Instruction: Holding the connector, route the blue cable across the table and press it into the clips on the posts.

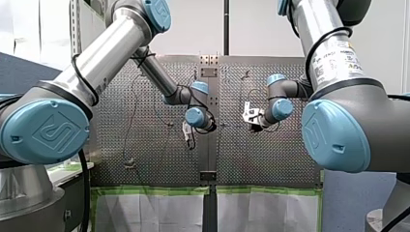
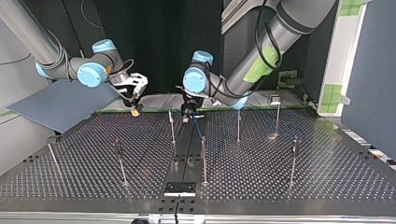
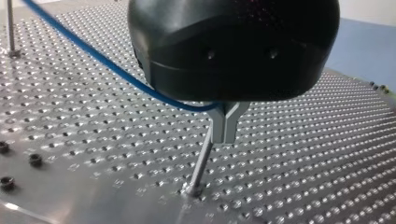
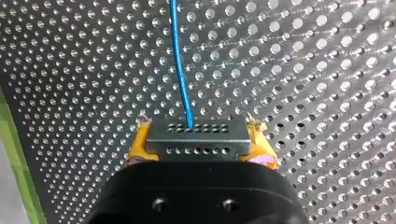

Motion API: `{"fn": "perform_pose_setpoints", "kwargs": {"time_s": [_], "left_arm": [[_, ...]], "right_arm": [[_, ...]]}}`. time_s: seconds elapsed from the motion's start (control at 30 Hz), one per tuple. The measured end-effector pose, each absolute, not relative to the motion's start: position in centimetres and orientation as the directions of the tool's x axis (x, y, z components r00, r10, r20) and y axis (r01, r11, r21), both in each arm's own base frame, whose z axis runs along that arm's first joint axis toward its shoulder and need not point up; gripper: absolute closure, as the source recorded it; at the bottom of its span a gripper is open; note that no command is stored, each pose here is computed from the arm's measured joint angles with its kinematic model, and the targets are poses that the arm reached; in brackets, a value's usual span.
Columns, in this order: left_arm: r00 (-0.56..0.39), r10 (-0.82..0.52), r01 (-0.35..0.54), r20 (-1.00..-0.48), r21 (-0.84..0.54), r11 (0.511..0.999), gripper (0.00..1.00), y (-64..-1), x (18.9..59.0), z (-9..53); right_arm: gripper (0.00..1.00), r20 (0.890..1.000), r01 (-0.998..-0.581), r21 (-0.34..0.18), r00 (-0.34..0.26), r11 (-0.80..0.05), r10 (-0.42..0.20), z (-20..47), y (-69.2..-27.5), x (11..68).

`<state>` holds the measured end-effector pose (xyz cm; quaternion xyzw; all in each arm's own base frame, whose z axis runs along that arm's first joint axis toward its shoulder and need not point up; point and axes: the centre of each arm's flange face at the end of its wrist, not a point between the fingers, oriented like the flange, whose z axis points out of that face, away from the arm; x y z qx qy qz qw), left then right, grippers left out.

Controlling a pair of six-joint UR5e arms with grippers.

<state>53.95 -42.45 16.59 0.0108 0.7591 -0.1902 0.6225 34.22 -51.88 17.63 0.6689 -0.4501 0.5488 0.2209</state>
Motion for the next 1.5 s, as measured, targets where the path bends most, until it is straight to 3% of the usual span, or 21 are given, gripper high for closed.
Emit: {"fn": "perform_pose_setpoints", "kwargs": {"time_s": [0.6,0.63,0.67,0.73,0.77,0.83,0.87,0.93,1.5], "left_arm": [[-0.246,-0.206,0.238,-0.947,-0.265,0.934,1.0,-42.0,58.3,16.3],[-0.244,-0.205,0.235,-0.948,-0.263,0.936,0.85,-41.9,58.4,16.4],[-0.24,-0.205,0.23,-0.949,-0.261,0.938,0.85,-41.9,58.5,16.5],[-0.237,-0.204,0.222,-0.95,-0.258,0.94,0.64,-41.9,58.5,16.6],[-0.236,-0.203,0.217,-0.95,-0.255,0.942,0.64,-41.9,58.4,16.6],[-0.238,-0.198,0.211,-0.951,-0.249,0.945,0.36,-42.1,58.3,16.7],[-0.24,-0.193,0.208,-0.951,-0.245,0.947,0.36,-42.2,58.1,16.7],[-0.245,-0.183,0.203,-0.952,-0.235,0.95,0.0,-42.4,57.8,16.6],[-0.314,-0.079,0.161,-0.946,-0.135,0.978,0.0,-44.6,53.2,17.4]], "right_arm": [[1.0,0.943,-0.861,-0.202,-0.042,-0.467,-0.331,17.3,-54.9,32.6],[1.0,0.944,-0.861,-0.202,-0.045,-0.467,-0.326,17.3,-55.1,32.5],[1.0,0.946,-0.861,-0.202,-0.048,-0.467,-0.321,17.4,-55.3,32.5],[1.0,0.951,-0.861,-0.2,-0.055,-0.468,-0.305,17.6,-55.6,32.5],[1.0,0.953,-0.861,-0.199,-0.058,-0.469,-0.299,17.7,-55.8,32.5],[1.0,0.956,-0.859,-0.197,-0.062,-0.472,-0.286,17.9,-56.0,32.5],[1.0,0.958,-0.859,-0.194,-0.062,-0.475,-0.28,17.9,-56.1,32.5],[1.0,0.961,-0.857,-0.187,-0.059,-0.479,-0.271,18.1,-56.3,32.6],[1.0,0.974,-0.841,-0.124,-0.001,-0.527,-0.227,18.7,-56.5,33.1]]}}
